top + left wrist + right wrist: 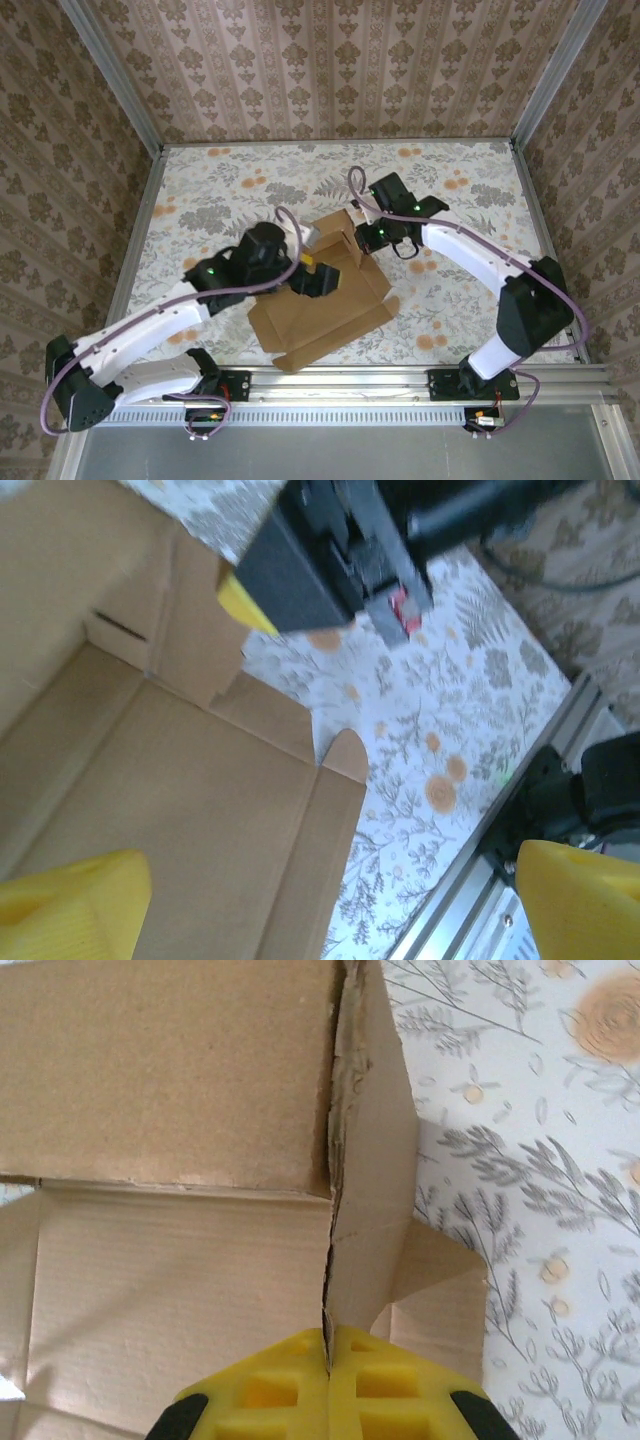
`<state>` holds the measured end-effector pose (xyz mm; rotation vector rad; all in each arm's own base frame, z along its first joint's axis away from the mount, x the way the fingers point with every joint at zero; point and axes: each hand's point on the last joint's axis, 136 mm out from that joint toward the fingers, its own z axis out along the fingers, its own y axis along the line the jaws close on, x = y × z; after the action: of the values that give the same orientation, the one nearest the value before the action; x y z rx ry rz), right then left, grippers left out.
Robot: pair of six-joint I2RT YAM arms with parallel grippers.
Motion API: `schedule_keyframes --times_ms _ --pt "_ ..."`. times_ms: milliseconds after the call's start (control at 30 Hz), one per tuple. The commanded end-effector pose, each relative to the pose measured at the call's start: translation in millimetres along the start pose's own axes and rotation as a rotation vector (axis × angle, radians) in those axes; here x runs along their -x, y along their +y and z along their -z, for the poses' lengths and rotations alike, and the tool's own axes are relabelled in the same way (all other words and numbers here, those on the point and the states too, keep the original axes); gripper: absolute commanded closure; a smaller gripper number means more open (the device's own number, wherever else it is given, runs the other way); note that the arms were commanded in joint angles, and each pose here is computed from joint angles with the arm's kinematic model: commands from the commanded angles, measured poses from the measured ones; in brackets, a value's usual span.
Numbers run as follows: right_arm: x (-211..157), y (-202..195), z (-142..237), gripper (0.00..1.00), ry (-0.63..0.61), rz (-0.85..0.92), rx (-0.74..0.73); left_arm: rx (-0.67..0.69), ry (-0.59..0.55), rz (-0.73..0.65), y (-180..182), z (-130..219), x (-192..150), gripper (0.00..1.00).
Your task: Fold the paper box
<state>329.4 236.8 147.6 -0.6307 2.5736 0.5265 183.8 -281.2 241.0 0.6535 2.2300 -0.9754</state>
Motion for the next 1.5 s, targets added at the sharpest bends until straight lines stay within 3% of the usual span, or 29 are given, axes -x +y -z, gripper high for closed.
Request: schedule_keyframes --times_ms 0,167,467,700,933,1467 --pt "0 19 -13 1.00 0.065 0.082 0.073 0.012 0.031 -0.005 14 26 6 0.06" --pt "17 36 -31 1.00 0.099 0.148 0.081 0.103 -0.031 0.049 62 39 41 0.04" --pt "22 49 -36 1.00 0.098 0.192 0.107 0.114 -0.128 0.103 131 4 64 0.00" --pt "18 49 -38 1.00 0.131 0.222 0.115 0.025 -0.161 0.093 139 -26 82 0.00" --pt "16 48 -42 1.00 0.143 0.218 0.117 0.017 -0.093 0.107 152 -55 78 0.00" --pt "11 41 -46 0.98 0.164 0.187 0.080 -0.017 -0.052 0.142 180 -80 77 0.05"
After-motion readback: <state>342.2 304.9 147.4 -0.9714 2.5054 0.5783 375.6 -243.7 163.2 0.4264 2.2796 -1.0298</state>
